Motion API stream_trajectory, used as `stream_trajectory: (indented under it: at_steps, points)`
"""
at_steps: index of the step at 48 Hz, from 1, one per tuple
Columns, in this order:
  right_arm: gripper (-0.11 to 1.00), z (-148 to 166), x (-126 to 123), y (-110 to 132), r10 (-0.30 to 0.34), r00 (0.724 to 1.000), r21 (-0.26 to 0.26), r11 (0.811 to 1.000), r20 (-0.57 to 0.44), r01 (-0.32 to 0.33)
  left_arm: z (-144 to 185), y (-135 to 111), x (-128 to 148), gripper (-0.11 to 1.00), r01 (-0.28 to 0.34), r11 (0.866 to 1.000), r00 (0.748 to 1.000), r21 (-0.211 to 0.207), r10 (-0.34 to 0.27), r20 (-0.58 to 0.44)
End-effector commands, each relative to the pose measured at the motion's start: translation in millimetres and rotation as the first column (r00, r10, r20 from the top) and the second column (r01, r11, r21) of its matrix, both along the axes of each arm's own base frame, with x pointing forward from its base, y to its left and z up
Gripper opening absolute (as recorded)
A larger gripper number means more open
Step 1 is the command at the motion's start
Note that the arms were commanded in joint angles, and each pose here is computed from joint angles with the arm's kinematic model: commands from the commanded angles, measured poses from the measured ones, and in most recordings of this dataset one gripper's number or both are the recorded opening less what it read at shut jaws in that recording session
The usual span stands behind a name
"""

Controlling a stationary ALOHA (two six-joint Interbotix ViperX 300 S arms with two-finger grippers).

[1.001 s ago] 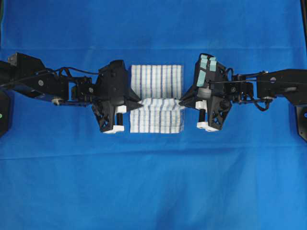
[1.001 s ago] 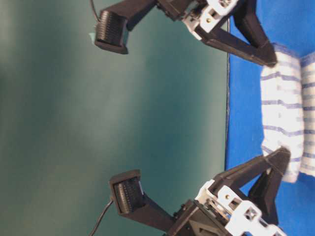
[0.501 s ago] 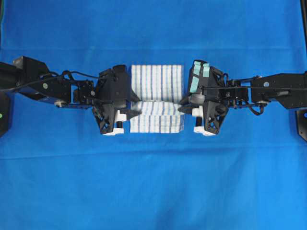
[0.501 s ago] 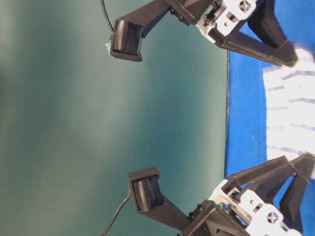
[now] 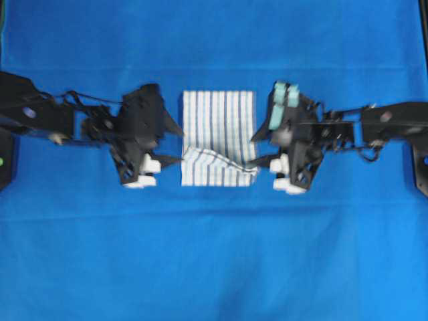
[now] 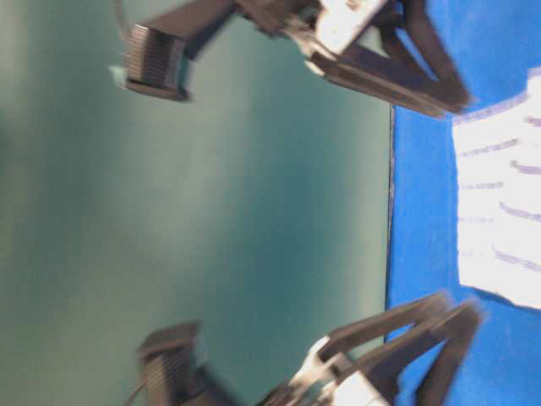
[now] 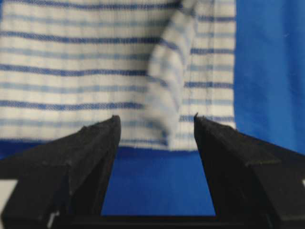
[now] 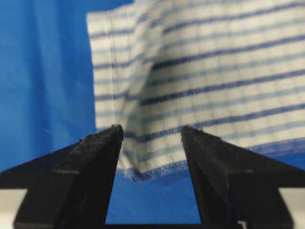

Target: Fold the blue towel.

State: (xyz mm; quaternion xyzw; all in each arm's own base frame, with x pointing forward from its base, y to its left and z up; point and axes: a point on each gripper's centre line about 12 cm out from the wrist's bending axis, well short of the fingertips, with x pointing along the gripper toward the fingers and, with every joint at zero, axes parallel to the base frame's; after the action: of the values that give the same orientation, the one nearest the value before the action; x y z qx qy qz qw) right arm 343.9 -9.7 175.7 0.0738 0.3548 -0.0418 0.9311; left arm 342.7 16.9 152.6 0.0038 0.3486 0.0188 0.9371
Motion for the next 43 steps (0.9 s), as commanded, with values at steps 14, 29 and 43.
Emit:
stream_trajectory:
  at_steps: [14,29,43]
  points:
    - [0.57,82,-45,0,0.026,0.983,-0.056,0.998,0.183,-0.016,71,-4,-62,0.56,0.002,1.000,0.974,0.011,-0.005,0.228]
    - [0.57,110,-114,1,0.030,0.937,-0.074,0.997,0.349,-0.005,101,-7,-126,0.56,-0.001,1.000,0.909,0.020,-0.008,0.416]
    - [0.57,86,-164,2,0.031,0.912,-0.074,0.997,0.410,0.000,91,-9,-171,0.56,-0.002,1.000,0.878,0.020,-0.008,0.479]
